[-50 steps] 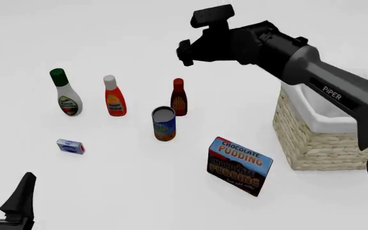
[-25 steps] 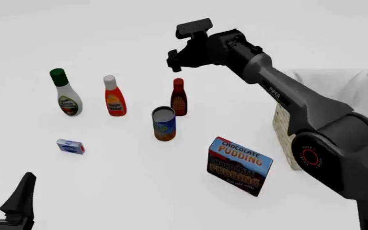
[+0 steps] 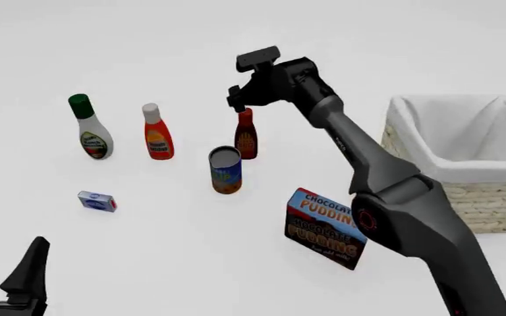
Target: Pick the bbq sauce and place it in the basket.
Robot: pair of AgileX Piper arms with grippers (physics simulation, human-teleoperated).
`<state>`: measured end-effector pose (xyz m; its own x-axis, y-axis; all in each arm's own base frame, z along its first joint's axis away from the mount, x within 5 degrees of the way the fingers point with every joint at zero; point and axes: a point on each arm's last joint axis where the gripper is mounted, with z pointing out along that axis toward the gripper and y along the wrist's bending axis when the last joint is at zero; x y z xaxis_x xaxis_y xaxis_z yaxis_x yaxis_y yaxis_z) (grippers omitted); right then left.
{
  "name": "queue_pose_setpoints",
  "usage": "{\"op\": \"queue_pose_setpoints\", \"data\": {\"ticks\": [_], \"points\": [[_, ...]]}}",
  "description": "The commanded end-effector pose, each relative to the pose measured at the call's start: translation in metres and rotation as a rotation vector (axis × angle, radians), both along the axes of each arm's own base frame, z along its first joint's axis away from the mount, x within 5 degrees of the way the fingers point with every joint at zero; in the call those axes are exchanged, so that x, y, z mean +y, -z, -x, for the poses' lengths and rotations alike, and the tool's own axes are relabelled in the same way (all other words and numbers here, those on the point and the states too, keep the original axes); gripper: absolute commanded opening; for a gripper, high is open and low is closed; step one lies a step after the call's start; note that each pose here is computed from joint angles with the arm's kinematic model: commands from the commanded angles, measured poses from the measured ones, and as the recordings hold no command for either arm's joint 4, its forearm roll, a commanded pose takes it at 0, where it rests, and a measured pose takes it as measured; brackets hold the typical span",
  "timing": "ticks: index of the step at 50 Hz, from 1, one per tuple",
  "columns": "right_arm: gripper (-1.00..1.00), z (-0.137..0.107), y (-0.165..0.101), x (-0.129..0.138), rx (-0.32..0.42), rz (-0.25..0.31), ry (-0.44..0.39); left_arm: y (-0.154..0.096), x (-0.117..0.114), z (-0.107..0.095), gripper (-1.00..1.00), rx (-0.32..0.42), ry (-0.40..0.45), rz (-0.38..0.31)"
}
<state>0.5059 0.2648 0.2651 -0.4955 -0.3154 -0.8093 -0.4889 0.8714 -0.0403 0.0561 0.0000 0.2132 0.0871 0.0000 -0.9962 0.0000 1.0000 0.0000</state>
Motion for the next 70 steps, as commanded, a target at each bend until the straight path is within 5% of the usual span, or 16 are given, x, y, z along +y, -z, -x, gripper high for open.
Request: {"op": "queue_pose_setpoints", "data": {"ticks": [1, 24, 58, 59, 70], "points": [[1.0, -0.009, 0.022, 0.0, 0.026, 0.021, 0.003, 0.0, 0.0, 0.0, 1.0, 0.0, 0.0, 0.0], [1.0, -0.013, 0.06, 0.005, 0.094, 0.058, -0.004, 0.0, 0.0, 0.0, 1.0, 0.0, 0.0, 0.0], [1.0, -0.015, 0.082, 0.005, 0.133, 0.077, -0.001, 0.0, 0.0, 0.0, 1.0, 0.0, 0.0, 0.0], [-1.0, -0.015, 0.083, 0.005, 0.133, 0.078, -0.003, 0.0, 0.0, 0.0, 1.0, 0.0, 0.0, 0.0], [-1.0, -0.015, 0.08, 0.006, 0.125, 0.079, -0.007, 0.0, 0.0, 0.0, 1.0, 0.0, 0.0, 0.0]]}}
